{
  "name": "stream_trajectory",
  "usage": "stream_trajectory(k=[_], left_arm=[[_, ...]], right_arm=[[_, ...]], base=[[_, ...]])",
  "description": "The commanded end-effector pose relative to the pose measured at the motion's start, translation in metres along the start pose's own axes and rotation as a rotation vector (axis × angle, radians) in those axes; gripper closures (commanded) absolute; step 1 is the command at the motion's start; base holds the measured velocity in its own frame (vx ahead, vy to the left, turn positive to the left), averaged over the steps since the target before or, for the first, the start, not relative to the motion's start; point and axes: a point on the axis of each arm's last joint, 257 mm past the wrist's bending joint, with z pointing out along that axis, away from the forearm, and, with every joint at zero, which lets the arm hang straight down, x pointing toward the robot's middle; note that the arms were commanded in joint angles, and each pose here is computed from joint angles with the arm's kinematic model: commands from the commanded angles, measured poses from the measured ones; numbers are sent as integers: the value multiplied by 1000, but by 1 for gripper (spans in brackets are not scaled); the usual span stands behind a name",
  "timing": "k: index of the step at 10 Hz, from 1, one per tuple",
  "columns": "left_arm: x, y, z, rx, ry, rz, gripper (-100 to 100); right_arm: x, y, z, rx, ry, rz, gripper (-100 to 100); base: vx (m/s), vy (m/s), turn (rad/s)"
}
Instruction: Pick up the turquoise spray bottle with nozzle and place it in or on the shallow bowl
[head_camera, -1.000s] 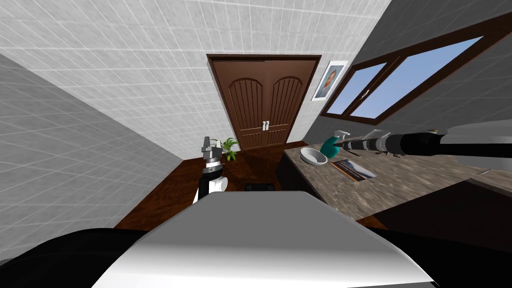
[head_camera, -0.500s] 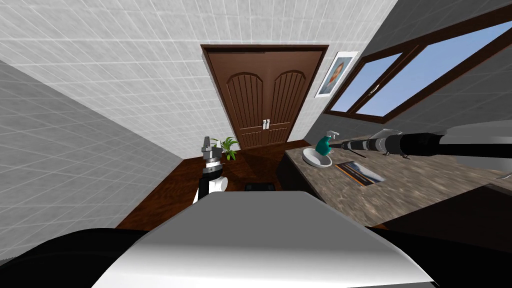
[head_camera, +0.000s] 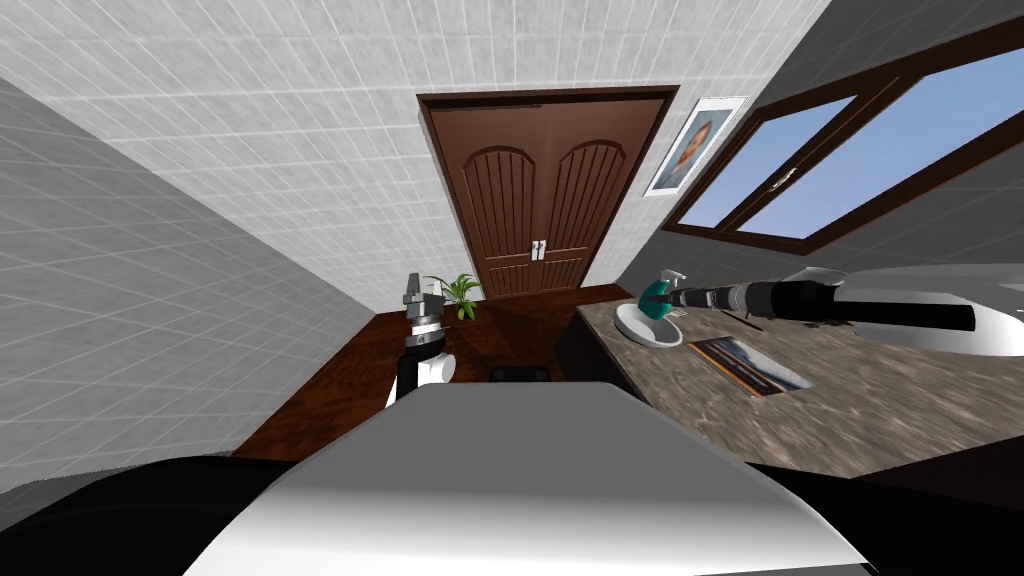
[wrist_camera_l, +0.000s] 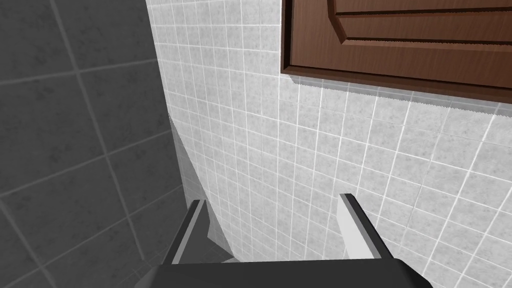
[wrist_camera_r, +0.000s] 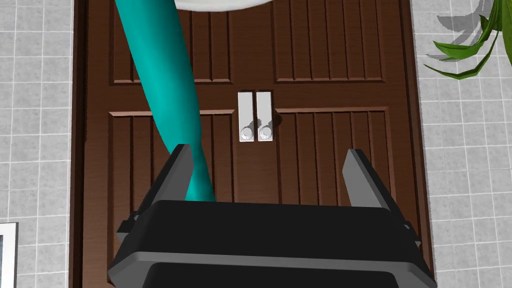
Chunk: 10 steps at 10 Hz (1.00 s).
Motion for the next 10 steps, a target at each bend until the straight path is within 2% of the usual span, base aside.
stream_trajectory(k=[1,3,4,5,6,7,9,10], left_arm=[[0,0,0,0,0,0,0],[0,0,0,0,0,0,0],[0,0,0,0,0,0,0],[0,0,0,0,0,0,0],[0,0,0,0,0,0,0],[0,0,0,0,0,0,0],[0,0,0,0,0,0,0],[0,0,0,0,0,0,0]], right_arm=[[0,5,1,-21,-14,11,-100],[30,0,-1,-11,39,37,-100],[34,9,6,-60,9,24,-100],[43,18,11,-94,3,47,-100],[56,21,11,-105,14,70,-100],[60,23,14,-111,4,86,-100],[84,20,9,-100,43,109,-100],[84,20,9,-100,43,109,-100]], base=[[18,3,-36],[-4,-1,3],[85,10,326],[109,-9,142],[49,-3,26],[8,3,3],[-6,1,-3],[0,0,0]])
